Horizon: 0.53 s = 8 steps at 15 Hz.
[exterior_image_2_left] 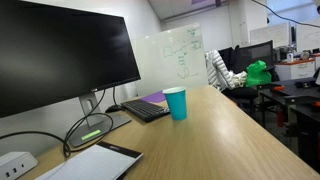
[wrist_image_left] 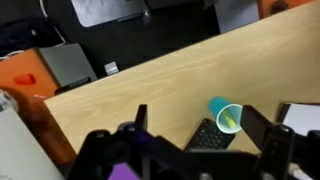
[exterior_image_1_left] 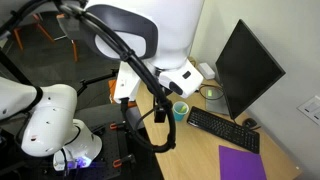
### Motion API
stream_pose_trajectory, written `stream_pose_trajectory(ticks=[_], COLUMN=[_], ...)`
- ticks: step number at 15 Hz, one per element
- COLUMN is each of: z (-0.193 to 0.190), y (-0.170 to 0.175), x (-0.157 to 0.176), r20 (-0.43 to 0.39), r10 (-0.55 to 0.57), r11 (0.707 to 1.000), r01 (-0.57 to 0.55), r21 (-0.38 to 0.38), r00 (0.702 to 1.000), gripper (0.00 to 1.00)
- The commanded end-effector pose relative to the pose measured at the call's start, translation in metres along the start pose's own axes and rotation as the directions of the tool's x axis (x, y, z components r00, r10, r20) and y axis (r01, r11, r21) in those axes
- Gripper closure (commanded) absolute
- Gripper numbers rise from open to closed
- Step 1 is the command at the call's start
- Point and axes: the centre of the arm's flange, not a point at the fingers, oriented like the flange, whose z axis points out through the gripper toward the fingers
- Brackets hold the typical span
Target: Move the blue cup to the front left side of the desk
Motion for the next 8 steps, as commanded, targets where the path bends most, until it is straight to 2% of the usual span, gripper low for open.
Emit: stream_pose_trajectory(ticks=[1,5,8], z=[0.0,0.0,0.023], y=[0.0,0.0,-0.025], x=[0.0,0.0,0.016], r20=[0.0,0.0,-0.018], r10=[0.0,0.0,0.0], r11=[1.0,1.0,1.0], r01=[0.0,0.0,0.0], r21=[0.0,0.0,0.006], r00=[1.0,1.0,1.0], gripper=[0.0,0.0,0.0])
